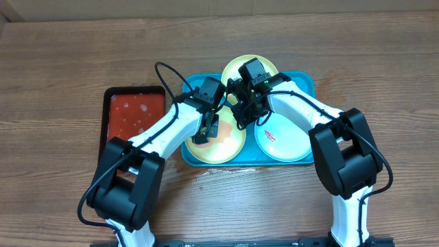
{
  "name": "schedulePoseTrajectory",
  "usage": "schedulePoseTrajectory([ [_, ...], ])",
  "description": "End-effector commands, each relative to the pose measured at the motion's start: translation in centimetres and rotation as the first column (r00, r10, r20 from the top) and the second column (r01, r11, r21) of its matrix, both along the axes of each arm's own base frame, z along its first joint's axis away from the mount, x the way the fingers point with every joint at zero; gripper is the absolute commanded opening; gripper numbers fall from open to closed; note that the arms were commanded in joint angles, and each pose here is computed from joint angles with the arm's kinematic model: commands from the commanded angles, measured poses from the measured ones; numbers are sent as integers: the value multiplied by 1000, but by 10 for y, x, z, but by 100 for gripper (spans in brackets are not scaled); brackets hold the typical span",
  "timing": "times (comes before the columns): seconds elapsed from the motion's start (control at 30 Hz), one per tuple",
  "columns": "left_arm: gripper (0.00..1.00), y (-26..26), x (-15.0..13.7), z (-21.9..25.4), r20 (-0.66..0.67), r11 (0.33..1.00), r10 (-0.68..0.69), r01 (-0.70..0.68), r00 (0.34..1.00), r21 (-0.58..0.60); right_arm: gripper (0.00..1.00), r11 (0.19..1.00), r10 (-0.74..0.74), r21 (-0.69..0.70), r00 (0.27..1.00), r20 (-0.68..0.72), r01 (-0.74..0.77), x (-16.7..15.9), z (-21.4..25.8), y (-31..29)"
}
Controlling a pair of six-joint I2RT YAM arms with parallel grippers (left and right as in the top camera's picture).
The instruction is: Clean dirty plates on tray and stack at the side
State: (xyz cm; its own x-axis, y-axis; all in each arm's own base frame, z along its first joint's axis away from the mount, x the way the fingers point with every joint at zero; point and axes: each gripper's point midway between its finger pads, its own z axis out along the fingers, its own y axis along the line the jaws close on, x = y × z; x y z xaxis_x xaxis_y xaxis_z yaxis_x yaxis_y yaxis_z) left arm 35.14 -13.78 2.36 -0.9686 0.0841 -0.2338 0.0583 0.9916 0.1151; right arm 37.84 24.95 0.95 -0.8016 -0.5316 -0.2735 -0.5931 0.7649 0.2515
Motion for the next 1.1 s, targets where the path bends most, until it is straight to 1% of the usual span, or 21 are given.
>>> schedulePoseTrajectory([
  [0.0,4,6,27,22,95,997,62,-66,994,40,7,1000,-4,-18,1000,-14,3,-1,-11,-1],
  [0.1,4,-10,30,31,72,997,62,-59,995,-47,7,1000,-4,-18,1000,-15,4,-2,-11,-1],
  [0.2,4,-34,17,26,-20,978,32,-36,999,-203,7,1000,-4,-18,1000,-15,3,-1,-11,-1],
  [0.23,4,-39,13,24,-45,970,23,-33,999,-239,7,1000,-3,-18,1000,-14,3,-1,-11,-1],
  [0.3,4,-43,5,18,-81,964,-1,-21,997,-266,7,1000,-3,-17,1000,-13,3,-1,-11,-1],
  [0.43,4,-36,-7,-3,-118,972,-43,15,992,-235,7,1000,-3,-16,1000,-11,3,-1,-10,-1],
  [0.53,4,-24,-12,-22,-140,983,-32,6,990,-182,7,1000,-4,-16,1000,-12,4,-1,-10,-1],
  [0.6,4,-10,-11,-29,-140,994,-9,-6,990,-110,7,1000,-4,-16,1000,-12,4,-1,-10,-1],
  [0.7,4,16,-6,-27,-107,999,27,-26,994,19,7,1000,-4,-16,1000,-12,4,-1,-10,-1],
  [0.8,4,49,3,-18,-32,979,87,-79,996,190,7,1000,-4,-16,1000,-11,4,-1,-10,-1],
  [0.87,4,63,6,-13,6,960,115,-113,993,256,7,1000,-4,-15,1000,-11,3,-1,-10,-1],
  [0.9,4,66,8,-11,17,955,118,-118,993,272,7,1000,-4,-15,1000,-11,4,-1,-10,-1],
  [0.97,4,64,11,-9,25,957,118,-121,993,265,7,1000,-4,-15,1000,-10,4,0,-10,0],
  [1.07,4,53,19,0,32,970,116,-121,993,213,7,1000,-4,-14,1000,-9,4,0,-10,0],
])
